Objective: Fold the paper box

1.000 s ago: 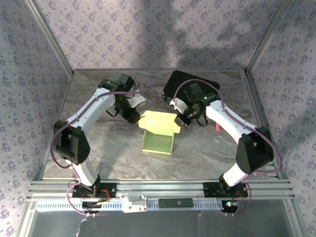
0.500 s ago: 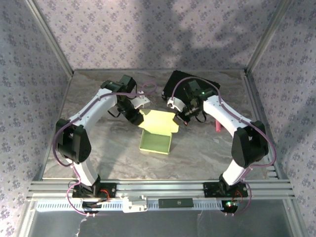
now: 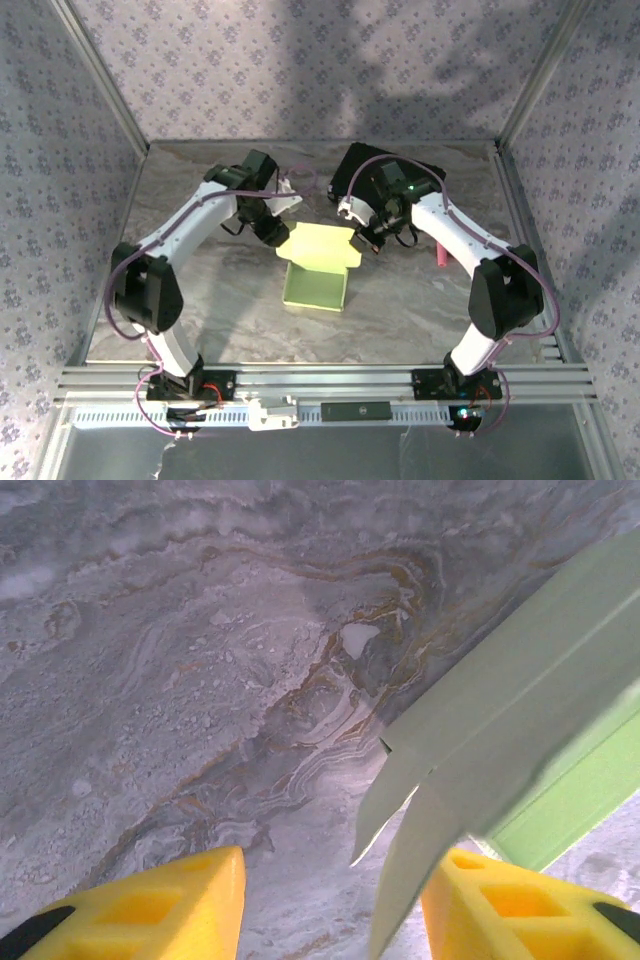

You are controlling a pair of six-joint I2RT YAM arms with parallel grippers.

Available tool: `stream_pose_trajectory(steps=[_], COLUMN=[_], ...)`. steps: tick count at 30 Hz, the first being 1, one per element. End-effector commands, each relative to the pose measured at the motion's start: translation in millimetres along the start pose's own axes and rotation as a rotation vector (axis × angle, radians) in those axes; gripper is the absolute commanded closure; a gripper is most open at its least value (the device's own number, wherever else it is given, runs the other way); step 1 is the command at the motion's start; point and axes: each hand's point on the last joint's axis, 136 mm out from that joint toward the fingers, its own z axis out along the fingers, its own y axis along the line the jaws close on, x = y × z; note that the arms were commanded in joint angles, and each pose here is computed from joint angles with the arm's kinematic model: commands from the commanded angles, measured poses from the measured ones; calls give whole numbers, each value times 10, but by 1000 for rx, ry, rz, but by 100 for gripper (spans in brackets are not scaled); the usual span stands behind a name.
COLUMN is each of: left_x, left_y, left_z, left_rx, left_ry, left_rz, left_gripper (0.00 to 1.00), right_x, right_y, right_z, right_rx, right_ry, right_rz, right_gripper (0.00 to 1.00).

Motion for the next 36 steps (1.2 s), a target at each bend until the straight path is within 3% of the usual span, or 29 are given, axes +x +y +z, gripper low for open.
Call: stream_pose_trajectory(steps=[1,5,8,16,19,23,26,32,36], left_x=[13,92,127,124,208,209,179,168,169], left_y=[-114,-445,-580,-300,-6,40,-33,-304,-432], left_z=[-144,-101,-48,77,174,46,-41,73,149], left_rx=[115,332,345,177,22,4,93,297,321], left_ry=[-74,-62,-40,17,79,19,-48,-10,16], left_rz=[-53,-45,8,58,29,-21,-64,-55,-12], left_gripper=[50,50,49,50,50,50,48,48,49], right_x=[8,-26,-51,-87,-90,-47,-43,-55,-52], right_y=[4,26,29,31,33,43,53,69,70], right_z=[-42,-68,-11,69,36,27,27,39,39], right_rx=[-18,-52,-72,-87,-80,-67,-68,-77,-74], right_ry=[0,-37,-23,16,7,7,8,15,12], right_rz=[-35,-75,-91,-123,-127,-139,-145,-150,-152], right_gripper=[100,100,100,100,100,100,100,100,100])
